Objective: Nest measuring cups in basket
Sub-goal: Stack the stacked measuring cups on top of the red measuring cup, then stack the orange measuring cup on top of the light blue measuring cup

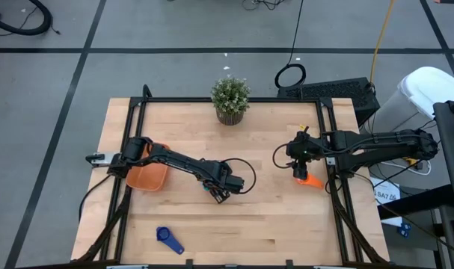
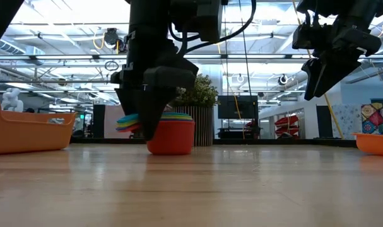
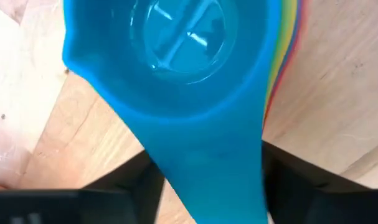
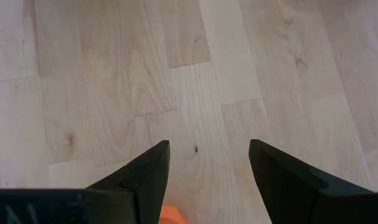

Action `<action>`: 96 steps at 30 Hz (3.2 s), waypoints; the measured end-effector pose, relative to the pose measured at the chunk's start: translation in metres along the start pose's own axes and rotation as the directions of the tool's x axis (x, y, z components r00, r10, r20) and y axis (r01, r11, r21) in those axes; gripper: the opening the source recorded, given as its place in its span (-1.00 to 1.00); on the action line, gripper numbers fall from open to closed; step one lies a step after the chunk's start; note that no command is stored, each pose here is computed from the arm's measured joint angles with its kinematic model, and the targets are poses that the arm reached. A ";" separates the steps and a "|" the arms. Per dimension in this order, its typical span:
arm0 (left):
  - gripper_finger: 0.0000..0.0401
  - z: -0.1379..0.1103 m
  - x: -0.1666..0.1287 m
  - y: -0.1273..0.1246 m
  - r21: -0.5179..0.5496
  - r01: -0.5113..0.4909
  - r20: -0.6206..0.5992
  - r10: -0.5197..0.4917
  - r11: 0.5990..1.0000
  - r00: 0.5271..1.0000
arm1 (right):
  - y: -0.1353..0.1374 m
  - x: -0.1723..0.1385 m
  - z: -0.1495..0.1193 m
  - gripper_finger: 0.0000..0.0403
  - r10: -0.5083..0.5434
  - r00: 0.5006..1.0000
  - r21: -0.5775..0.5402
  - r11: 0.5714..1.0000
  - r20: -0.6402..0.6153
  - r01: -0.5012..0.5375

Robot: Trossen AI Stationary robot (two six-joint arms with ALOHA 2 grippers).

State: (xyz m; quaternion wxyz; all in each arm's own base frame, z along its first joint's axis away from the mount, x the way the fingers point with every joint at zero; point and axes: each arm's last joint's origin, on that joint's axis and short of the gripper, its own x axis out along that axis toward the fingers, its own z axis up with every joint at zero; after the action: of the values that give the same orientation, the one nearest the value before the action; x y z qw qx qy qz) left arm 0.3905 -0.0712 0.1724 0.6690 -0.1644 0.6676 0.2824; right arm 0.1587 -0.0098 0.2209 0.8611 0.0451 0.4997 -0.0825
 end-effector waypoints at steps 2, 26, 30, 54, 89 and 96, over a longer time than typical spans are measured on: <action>-0.02 0.000 0.000 0.000 -0.005 0.000 0.000 0.000 1.000 1.000 | 0.000 0.000 0.000 0.05 0.000 1.000 0.000 1.000 0.000 0.000; 0.55 0.002 -0.011 -0.004 0.027 0.031 0.015 -0.032 0.999 0.999 | 0.000 0.000 0.000 0.05 -0.002 1.000 0.008 1.000 0.000 0.002; 0.64 0.002 -0.019 -0.001 0.032 0.006 0.007 -0.006 0.999 1.000 | -0.002 0.000 0.000 0.05 -0.015 1.000 0.017 1.000 -0.001 0.015; 0.69 -0.080 -0.147 -0.083 0.173 -0.212 0.784 -0.004 0.962 0.621 | -0.007 -0.026 0.019 0.05 -0.093 0.982 -0.027 0.996 -0.162 0.090; 0.69 -0.134 -0.151 -0.163 0.408 0.105 0.897 -0.420 0.907 0.140 | 0.018 0.036 -0.017 0.05 -0.036 0.837 -0.051 0.999 -0.546 0.010; 0.69 -0.116 -0.160 -0.164 0.559 0.108 0.822 -0.567 0.822 0.057 | 0.016 0.038 -0.019 0.05 -0.089 0.838 -0.082 0.995 -0.538 0.053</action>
State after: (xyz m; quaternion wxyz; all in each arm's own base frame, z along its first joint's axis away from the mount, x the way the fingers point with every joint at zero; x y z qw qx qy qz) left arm 0.4037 -0.2943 0.2983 0.9981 0.0253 0.0508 0.0257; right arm 0.1635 0.0055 0.1784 0.6824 0.0206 0.7260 -0.0824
